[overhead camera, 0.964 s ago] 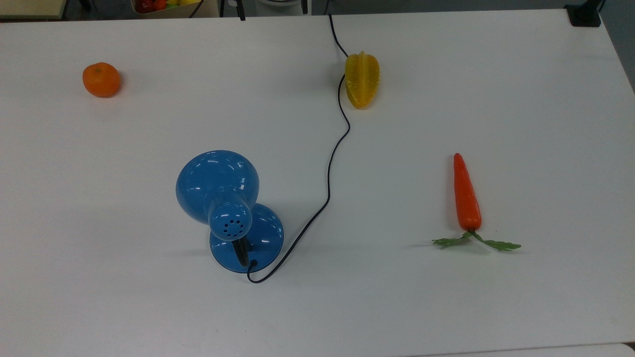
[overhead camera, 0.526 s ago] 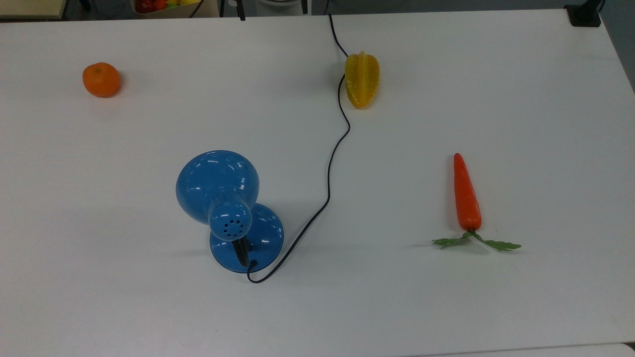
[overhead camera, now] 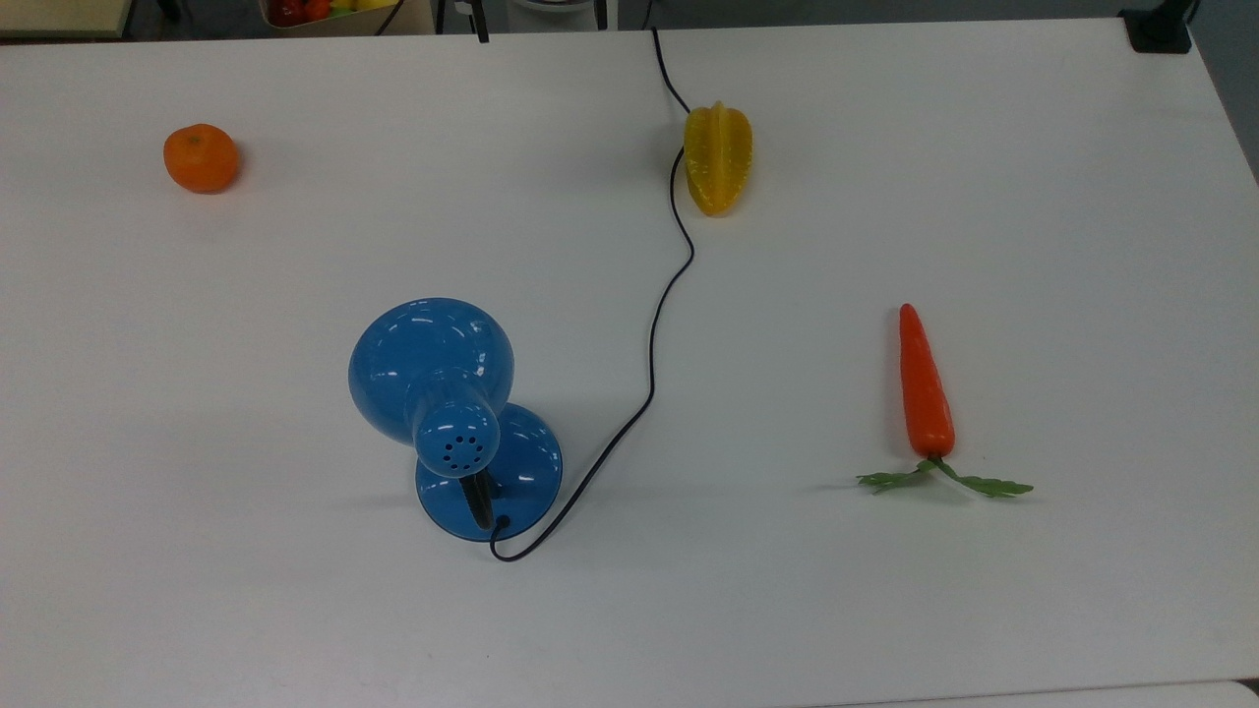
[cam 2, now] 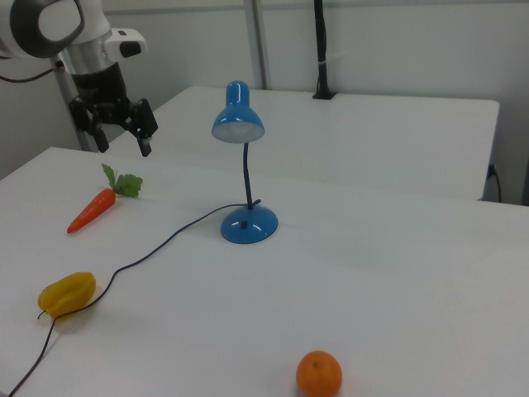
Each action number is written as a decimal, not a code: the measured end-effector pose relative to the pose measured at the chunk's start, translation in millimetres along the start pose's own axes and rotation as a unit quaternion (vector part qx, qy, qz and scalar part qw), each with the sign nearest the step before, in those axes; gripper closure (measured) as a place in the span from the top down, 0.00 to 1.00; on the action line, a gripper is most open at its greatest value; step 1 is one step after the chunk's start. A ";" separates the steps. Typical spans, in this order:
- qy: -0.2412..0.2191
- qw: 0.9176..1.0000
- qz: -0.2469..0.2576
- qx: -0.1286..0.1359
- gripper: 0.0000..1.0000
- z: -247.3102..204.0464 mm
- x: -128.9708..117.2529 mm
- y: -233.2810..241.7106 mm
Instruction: Turn on desk lamp
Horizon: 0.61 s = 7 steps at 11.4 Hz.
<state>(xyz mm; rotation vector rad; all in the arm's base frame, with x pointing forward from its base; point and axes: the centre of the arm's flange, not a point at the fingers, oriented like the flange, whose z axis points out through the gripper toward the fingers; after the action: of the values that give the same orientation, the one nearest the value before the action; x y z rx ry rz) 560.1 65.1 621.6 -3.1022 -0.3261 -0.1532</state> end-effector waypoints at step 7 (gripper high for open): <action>0.006 1.000 -0.016 -0.001 0.11 -0.6 1.6 0.2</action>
<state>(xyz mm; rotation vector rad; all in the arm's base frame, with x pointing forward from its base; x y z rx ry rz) 561.7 65.3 622.3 -3.0969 -0.3766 -0.1728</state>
